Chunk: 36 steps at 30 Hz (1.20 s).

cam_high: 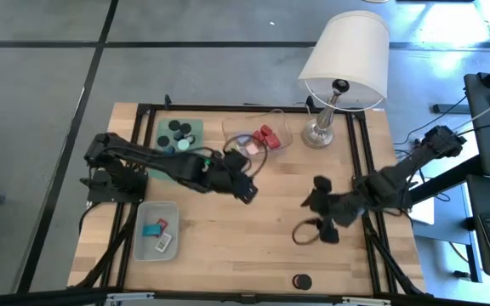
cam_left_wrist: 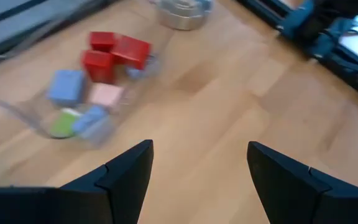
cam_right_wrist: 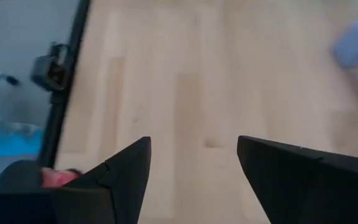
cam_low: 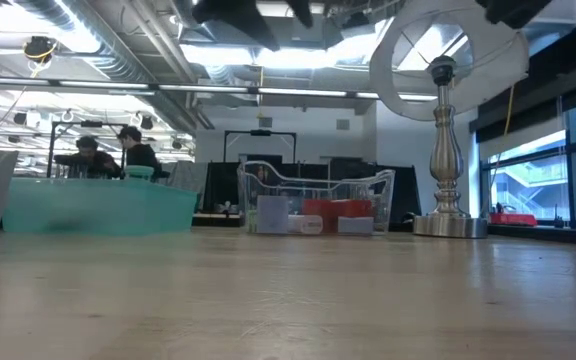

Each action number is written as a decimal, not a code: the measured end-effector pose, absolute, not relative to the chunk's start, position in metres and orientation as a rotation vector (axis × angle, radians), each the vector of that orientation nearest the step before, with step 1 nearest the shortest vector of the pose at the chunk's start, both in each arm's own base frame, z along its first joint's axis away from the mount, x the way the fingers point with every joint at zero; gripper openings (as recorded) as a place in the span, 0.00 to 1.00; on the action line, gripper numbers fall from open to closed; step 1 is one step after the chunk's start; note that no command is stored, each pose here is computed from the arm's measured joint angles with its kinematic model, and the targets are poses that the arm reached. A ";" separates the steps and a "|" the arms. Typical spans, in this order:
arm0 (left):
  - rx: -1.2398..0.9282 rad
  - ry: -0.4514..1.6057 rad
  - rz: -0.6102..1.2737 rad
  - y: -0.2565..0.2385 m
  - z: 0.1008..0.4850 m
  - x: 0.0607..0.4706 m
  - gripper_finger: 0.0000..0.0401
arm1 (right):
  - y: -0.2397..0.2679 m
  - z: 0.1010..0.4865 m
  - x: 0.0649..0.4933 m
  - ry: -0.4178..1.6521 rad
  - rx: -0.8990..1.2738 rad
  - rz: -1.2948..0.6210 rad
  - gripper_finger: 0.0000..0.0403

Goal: Pick & Place Office items
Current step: Put the red hourglass into the green bin

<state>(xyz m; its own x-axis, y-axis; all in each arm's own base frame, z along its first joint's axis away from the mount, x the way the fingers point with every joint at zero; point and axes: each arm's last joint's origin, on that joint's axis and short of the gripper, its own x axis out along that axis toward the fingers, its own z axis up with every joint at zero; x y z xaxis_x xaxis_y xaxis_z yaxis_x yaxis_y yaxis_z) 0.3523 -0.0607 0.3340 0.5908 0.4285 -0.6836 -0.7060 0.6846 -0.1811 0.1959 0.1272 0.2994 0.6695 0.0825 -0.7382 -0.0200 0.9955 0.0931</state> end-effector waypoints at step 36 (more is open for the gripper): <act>-0.438 0.776 0.486 -0.095 0.314 0.364 0.64 | 0.208 0.235 0.209 0.709 0.279 0.319 0.60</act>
<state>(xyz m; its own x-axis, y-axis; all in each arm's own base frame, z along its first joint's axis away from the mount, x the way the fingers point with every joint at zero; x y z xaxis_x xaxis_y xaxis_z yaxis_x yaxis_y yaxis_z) 0.3641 -0.0947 0.3135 0.6155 0.2512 -0.7470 -0.5629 0.8035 -0.1936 0.2087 0.2077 0.2346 0.7144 0.3776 -0.5891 -0.1905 0.9151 0.3555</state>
